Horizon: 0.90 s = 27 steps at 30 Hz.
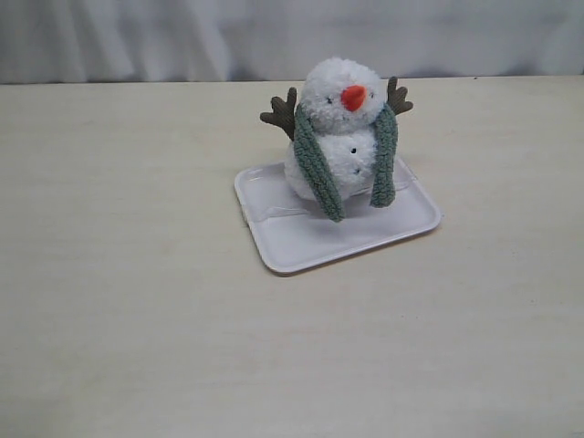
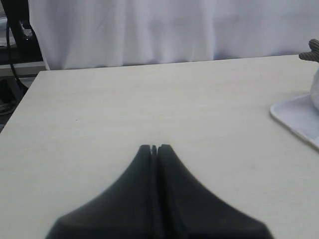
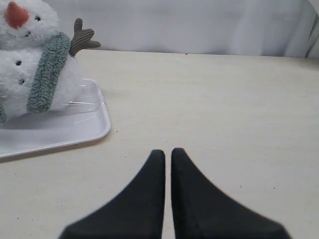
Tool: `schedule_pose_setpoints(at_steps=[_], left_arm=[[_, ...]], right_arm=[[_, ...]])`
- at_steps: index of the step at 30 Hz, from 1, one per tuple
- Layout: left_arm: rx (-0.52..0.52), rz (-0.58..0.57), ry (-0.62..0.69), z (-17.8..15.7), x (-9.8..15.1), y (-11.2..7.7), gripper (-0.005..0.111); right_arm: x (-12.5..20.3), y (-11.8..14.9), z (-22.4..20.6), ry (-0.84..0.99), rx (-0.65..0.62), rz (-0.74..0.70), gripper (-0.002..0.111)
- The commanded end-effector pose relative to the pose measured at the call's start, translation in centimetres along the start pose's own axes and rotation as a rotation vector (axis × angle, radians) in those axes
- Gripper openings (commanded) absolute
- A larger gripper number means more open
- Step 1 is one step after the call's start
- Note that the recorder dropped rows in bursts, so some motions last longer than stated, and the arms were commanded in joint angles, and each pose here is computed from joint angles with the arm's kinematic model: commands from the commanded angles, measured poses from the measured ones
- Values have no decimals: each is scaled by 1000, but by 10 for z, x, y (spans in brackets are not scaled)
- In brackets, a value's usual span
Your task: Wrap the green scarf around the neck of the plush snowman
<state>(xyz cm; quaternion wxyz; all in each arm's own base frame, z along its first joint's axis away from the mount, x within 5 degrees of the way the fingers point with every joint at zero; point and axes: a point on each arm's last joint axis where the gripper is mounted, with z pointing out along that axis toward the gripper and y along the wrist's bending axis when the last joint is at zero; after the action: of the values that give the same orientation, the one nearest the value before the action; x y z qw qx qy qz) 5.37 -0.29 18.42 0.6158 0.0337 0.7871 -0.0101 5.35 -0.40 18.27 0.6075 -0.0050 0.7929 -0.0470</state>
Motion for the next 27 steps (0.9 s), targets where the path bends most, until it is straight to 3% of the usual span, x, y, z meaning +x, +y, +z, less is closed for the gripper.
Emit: schedule_pose_setpoints(at_steps=[1,27], left_arm=[[-6,6,-15,0,-1,0,0],[-8,13,0,0,1,1,0]], right_arm=[[1,0,0,3,4,6,4],[1,0,0,3,4,4,4]])
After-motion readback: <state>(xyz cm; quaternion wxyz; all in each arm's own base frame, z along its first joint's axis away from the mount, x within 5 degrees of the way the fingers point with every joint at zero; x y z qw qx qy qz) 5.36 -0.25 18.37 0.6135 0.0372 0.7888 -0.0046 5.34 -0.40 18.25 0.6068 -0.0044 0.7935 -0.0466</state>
